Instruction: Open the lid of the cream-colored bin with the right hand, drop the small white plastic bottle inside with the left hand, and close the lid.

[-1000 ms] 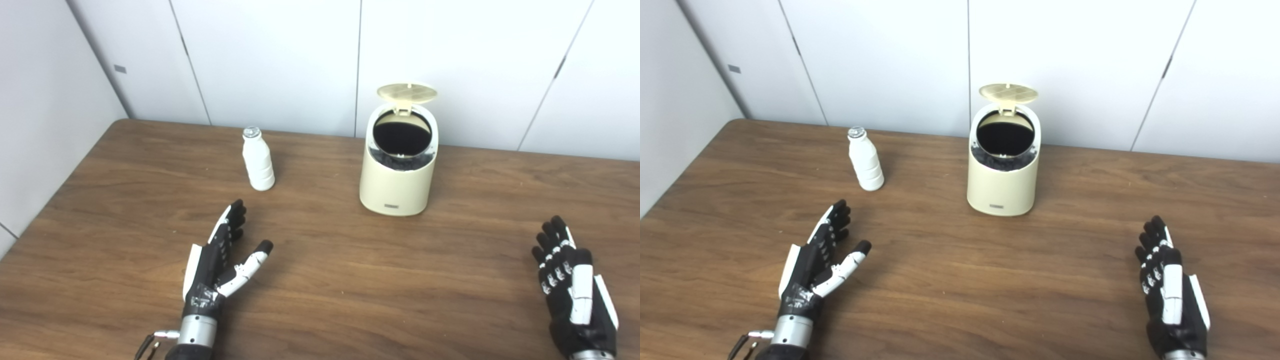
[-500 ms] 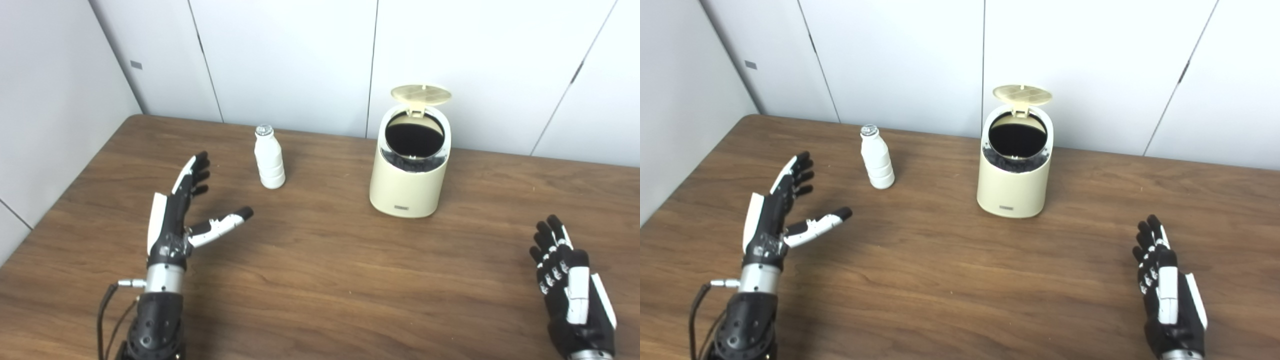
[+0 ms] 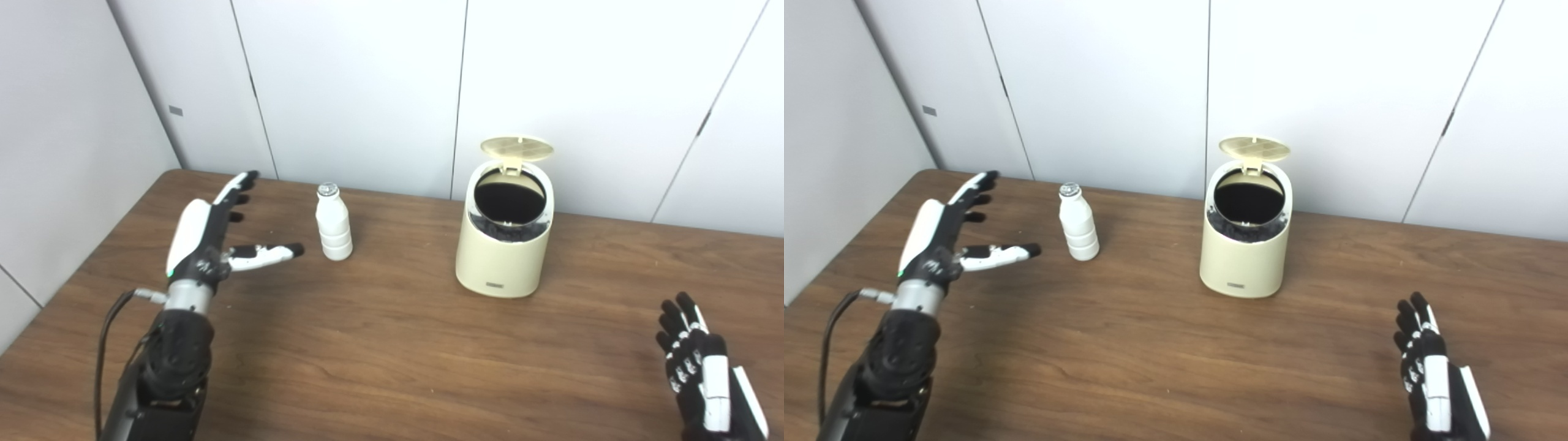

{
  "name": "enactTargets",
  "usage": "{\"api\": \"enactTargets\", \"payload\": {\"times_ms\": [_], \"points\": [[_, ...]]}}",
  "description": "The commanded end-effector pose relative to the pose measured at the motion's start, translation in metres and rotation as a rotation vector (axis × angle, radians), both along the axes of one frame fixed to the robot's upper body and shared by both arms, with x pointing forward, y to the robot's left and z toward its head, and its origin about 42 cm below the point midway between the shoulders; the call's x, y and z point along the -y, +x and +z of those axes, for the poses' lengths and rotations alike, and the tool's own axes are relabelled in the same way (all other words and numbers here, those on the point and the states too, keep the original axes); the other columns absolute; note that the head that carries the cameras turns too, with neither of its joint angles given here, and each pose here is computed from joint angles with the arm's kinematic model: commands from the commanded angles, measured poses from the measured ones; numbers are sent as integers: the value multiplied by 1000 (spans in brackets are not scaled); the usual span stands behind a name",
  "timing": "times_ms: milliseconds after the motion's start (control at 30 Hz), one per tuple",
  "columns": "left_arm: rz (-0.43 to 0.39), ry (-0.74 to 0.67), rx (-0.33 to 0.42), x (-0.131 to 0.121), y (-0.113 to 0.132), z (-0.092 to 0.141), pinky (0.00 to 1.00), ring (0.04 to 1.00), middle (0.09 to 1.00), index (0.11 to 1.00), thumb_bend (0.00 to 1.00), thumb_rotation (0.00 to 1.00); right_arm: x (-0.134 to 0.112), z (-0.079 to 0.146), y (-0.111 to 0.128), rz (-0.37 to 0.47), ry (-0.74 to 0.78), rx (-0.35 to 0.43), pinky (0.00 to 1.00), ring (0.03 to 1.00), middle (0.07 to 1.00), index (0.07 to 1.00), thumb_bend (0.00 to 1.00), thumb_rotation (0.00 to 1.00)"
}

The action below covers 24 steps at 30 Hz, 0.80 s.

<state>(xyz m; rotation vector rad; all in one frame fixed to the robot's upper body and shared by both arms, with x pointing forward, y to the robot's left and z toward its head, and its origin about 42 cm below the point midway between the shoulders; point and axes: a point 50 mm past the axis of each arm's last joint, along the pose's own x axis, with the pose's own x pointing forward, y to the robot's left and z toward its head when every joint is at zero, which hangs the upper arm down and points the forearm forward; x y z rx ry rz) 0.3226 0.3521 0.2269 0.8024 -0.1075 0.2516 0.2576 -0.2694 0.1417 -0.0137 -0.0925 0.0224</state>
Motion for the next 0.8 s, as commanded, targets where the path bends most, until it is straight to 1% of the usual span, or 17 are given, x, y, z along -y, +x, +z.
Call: {"api": "enactTargets", "payload": {"times_ms": [0,100,233,367,500,533,633,767], "points": [[-24,84,38,-5,13,22,736,857,891,888,1000,264,0,14,4,6,-5,59,1000,993,975,989,659,1000],[-54,123,-9,-6,24,26,741,872,896,887,1000,302,0,16,3,5,-9,61,1000,994,974,993,646,1000],[-101,100,-73,-4,36,29,810,909,916,894,1000,318,0,17,4,16,-14,63,1000,1000,984,999,650,1000],[-125,80,-117,-2,46,30,837,933,936,910,1000,323,-1,17,4,14,-23,68,1000,1000,987,1000,656,1000],[-110,91,-148,0,55,29,803,919,938,911,1000,337,-2,17,4,12,-17,66,1000,1000,985,1000,658,1000],[-103,97,-155,1,57,29,801,917,938,914,1000,353,-2,17,4,13,-16,66,1000,1000,985,1000,652,1000],[-100,100,-162,2,66,29,817,929,940,920,1000,346,-2,17,5,16,-16,68,1000,1000,986,1000,645,1000],[-109,100,-175,7,77,31,759,871,923,928,995,319,-1,16,5,15,-18,63,1000,1000,985,1000,629,1000]]}}
